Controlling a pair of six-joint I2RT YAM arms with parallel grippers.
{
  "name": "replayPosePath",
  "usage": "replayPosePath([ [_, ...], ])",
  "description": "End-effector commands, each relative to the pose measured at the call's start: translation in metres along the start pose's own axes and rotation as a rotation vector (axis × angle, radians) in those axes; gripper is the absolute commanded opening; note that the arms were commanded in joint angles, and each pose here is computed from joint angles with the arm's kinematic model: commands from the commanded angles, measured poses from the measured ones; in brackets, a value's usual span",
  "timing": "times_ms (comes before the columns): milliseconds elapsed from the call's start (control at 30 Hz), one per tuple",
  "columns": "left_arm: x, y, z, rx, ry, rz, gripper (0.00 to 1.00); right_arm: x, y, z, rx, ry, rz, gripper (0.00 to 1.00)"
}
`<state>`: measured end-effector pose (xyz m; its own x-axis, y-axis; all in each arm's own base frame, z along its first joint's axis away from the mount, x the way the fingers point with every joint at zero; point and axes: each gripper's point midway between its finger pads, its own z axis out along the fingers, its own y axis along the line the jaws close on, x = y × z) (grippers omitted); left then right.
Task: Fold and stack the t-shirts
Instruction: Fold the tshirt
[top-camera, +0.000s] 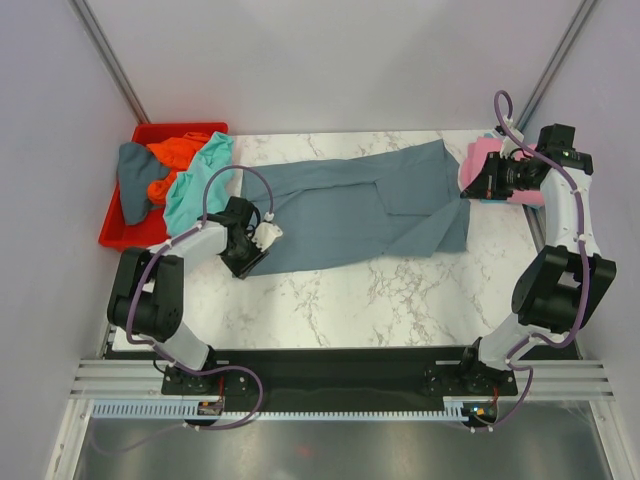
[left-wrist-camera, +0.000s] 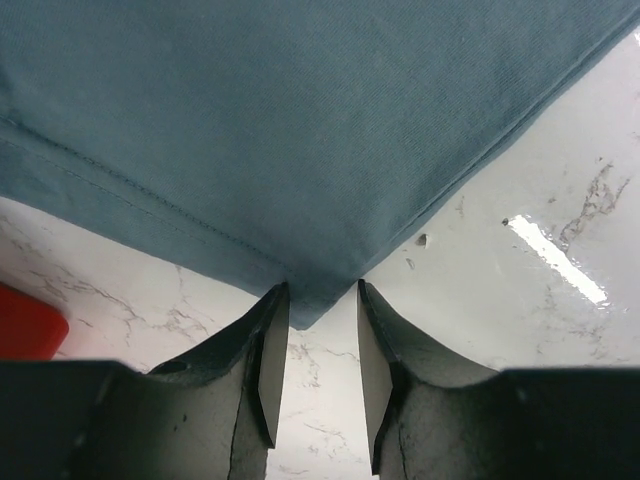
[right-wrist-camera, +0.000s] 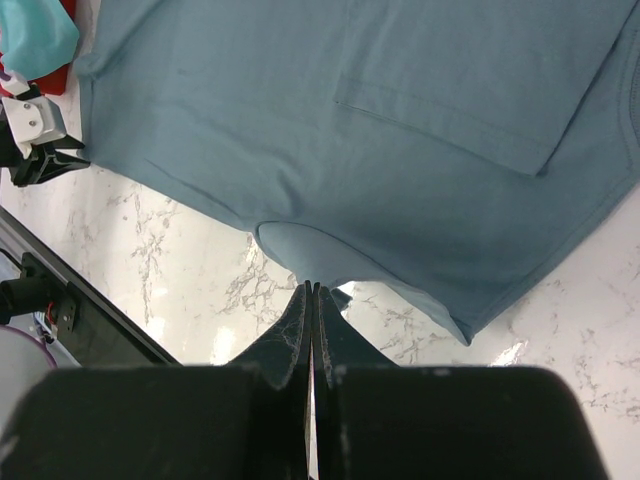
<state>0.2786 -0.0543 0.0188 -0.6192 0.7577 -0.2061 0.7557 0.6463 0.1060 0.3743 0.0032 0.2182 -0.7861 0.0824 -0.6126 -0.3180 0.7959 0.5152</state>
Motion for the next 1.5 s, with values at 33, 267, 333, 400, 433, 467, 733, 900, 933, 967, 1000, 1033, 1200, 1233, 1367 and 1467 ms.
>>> replayPosePath([
  [33, 0.001, -0.004, 0.003, 0.029, -0.01, 0.014, 0.4, -0.017, 0.002, -0.008, 0.014, -0.046, -0.055, 0.0],
  [267, 0.005, -0.01, 0.007, 0.052, 0.0, 0.002, 0.12, -0.023, 0.0, -0.008, 0.02, -0.052, -0.059, 0.0],
  [333, 0.004, -0.01, 0.005, 0.053, -0.004, -0.001, 0.02, -0.024, 0.0, -0.009, 0.021, -0.055, -0.063, 0.0],
  [400, 0.0, -0.007, 0.0, 0.042, -0.017, -0.001, 0.02, -0.027, 0.002, -0.012, 0.033, -0.064, -0.073, 0.0],
  [433, -0.003, -0.005, -0.005, 0.029, -0.032, 0.0, 0.02, -0.029, 0.002, -0.013, 0.037, -0.068, -0.079, 0.0],
  [467, -0.005, -0.002, -0.008, 0.017, -0.037, 0.004, 0.02, -0.03, 0.002, -0.015, 0.043, -0.072, -0.086, 0.0],
  [733, -0.051, 0.027, -0.057, -0.07, -0.183, 0.051, 0.02, -0.049, 0.004, -0.021, 0.061, -0.119, -0.096, 0.0],
  [900, -0.075, 0.041, -0.073, -0.08, -0.214, 0.058, 0.02, -0.061, -0.002, -0.021, 0.088, -0.138, -0.105, 0.0],
  [933, -0.078, 0.043, -0.075, -0.081, -0.217, 0.062, 0.02, -0.067, -0.002, -0.023, 0.09, -0.152, -0.11, 0.0],
  [967, -0.083, 0.046, -0.077, -0.084, -0.223, 0.066, 0.02, -0.068, -0.006, -0.02, 0.09, -0.148, -0.101, 0.0],
  [1000, -0.084, 0.047, -0.077, -0.08, -0.22, 0.065, 0.02, -0.07, -0.007, -0.019, 0.089, -0.15, -0.098, 0.0],
  [1033, -0.087, 0.049, -0.077, -0.083, -0.222, 0.065, 0.02, -0.075, -0.008, -0.019, 0.092, -0.159, -0.101, 0.0],
  [1200, -0.103, 0.062, -0.077, -0.086, -0.234, 0.038, 0.02, -0.086, -0.027, -0.005, 0.099, -0.154, -0.089, 0.0],
  [1233, -0.104, 0.065, -0.073, -0.081, -0.226, 0.024, 0.02, -0.093, -0.028, -0.004, 0.102, -0.164, -0.101, 0.0],
  [1367, -0.112, 0.082, -0.066, -0.092, -0.217, -0.014, 0.02, -0.102, -0.05, 0.02, 0.124, -0.139, -0.101, 0.0],
  [1467, -0.116, 0.098, -0.058, -0.099, -0.208, -0.048, 0.02, -0.111, -0.061, 0.037, 0.134, -0.131, -0.108, 0.0],
])
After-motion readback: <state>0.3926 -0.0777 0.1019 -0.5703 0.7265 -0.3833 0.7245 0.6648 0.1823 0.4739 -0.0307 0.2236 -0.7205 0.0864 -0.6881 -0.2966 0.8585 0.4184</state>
